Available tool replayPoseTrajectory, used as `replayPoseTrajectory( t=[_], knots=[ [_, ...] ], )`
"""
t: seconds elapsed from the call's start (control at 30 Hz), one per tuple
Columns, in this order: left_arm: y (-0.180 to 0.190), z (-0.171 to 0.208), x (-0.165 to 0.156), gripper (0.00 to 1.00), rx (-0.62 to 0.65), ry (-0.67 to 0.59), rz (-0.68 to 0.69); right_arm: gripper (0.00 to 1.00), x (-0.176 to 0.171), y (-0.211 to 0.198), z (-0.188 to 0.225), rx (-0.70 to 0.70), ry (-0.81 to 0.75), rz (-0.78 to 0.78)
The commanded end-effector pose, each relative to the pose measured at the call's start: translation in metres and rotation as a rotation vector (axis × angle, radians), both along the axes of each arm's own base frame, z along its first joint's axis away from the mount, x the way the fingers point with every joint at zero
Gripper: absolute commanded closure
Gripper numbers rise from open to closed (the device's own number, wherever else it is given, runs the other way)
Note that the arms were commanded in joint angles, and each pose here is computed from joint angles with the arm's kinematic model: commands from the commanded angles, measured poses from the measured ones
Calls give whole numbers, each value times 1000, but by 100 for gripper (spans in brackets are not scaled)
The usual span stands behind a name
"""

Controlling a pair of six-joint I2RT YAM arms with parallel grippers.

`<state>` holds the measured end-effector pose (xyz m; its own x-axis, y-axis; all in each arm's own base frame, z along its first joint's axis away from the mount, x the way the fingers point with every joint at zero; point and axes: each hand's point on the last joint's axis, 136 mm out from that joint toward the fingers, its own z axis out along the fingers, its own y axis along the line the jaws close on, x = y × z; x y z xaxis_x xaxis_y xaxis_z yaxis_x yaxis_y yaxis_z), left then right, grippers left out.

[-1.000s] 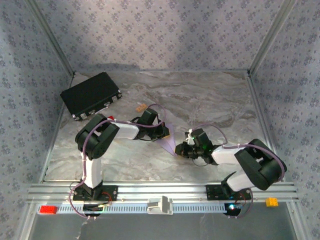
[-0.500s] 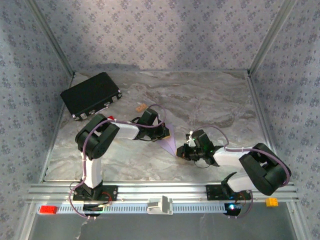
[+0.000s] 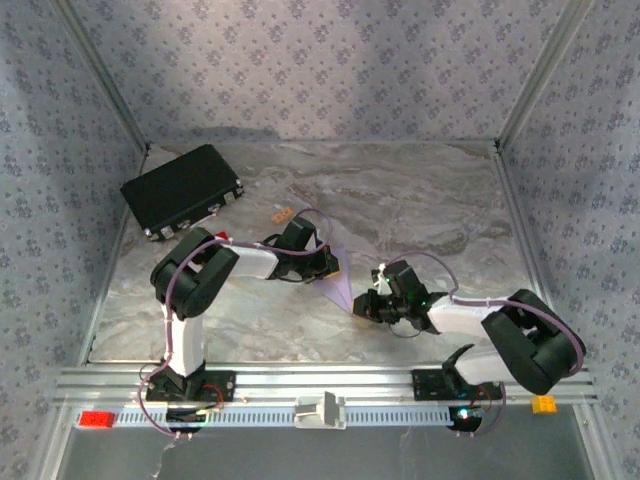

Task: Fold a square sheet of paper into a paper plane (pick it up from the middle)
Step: Fourth fold the wing at the center of the table.

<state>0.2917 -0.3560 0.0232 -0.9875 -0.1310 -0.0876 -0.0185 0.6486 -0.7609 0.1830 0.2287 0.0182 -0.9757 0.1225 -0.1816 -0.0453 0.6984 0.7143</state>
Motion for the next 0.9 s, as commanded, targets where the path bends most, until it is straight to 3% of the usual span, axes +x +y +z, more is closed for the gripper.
replayPoseTrajectory(
  t=[0.0,0.2,0.43,0.6,0.73,0.87],
  knots=[
    [20,-17,1,98,83,21,57,98,-35,-22,-29,-107,136,24],
    [20,-17,1,98,80,22,54,100,-36,-20,-31,-104,150,33],
    [18,-14,0,98,75,11,41,84,-12,-17,5,-83,49,3],
    [17,-12,-1,98,73,5,36,79,14,-13,45,-7,-58,-27],
    [18,-12,-2,98,75,4,34,90,29,5,71,70,-111,11],
    [17,-12,-1,98,72,5,33,99,43,25,71,98,-96,53]
  ],
)
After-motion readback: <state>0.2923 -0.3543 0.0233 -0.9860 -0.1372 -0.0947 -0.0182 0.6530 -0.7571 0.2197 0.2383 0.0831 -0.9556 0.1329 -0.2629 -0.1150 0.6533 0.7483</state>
